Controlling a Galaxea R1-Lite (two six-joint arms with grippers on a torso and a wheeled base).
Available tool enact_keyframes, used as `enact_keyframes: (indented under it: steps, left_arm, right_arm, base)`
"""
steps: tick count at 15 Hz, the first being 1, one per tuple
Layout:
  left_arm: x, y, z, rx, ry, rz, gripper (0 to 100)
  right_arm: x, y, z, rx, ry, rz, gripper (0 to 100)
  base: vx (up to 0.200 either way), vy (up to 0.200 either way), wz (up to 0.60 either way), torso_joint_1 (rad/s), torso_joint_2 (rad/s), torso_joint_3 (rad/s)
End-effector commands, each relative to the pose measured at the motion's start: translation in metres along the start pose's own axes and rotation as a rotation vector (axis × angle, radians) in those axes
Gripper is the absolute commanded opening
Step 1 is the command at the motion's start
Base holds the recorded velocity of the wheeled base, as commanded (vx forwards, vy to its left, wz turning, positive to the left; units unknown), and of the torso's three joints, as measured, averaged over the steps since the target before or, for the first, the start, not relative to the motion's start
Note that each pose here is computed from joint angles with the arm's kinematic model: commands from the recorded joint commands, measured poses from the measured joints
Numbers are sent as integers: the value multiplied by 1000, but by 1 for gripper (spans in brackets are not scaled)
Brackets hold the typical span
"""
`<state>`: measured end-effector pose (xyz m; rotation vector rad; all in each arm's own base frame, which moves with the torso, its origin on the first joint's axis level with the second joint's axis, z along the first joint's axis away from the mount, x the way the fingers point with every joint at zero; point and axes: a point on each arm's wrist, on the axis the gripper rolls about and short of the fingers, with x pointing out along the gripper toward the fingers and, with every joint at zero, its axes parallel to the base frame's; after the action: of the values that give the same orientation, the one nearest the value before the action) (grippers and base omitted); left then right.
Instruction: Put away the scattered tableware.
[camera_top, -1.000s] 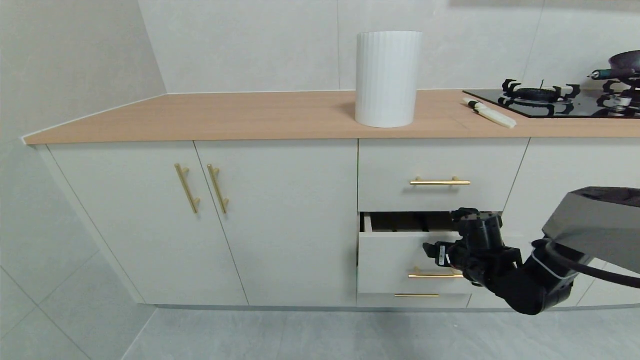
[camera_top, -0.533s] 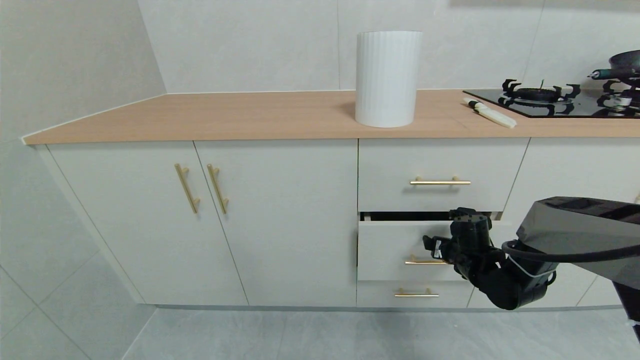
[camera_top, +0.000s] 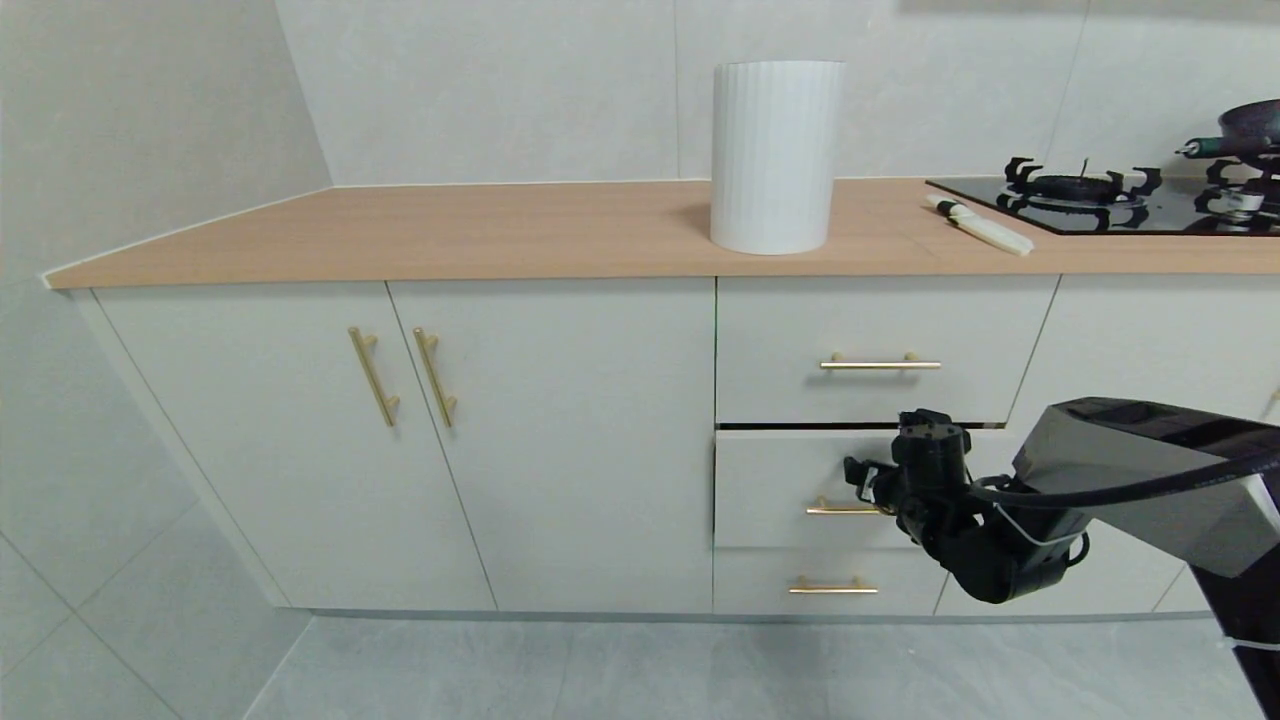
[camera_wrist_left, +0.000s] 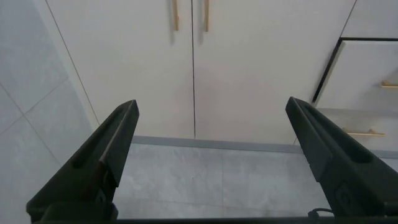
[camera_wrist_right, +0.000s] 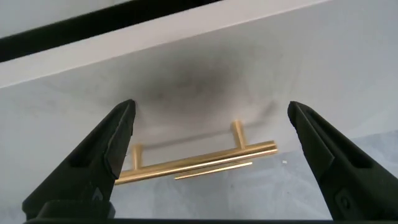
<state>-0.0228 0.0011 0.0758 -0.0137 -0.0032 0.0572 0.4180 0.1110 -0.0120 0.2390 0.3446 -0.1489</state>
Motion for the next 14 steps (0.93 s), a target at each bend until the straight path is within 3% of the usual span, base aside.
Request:
enact_keyframes:
  steps: [1, 6, 14]
  left_arm:
    - [0, 0, 0, 0, 1, 1, 100]
    - [0, 0, 0, 0, 1, 1, 100]
    - [0, 0, 0, 0, 1, 1, 100]
  right_arm:
    - [9, -3, 2, 18, -20, -19, 100]
    - [30, 0, 4, 46, -92, -74, 100]
    - [27, -1, 5, 52, -88, -80, 100]
  base:
    - [0, 0, 0, 0, 0, 0]
    - [0, 0, 0, 0, 0, 0]
    - [0, 0, 0, 0, 0, 0]
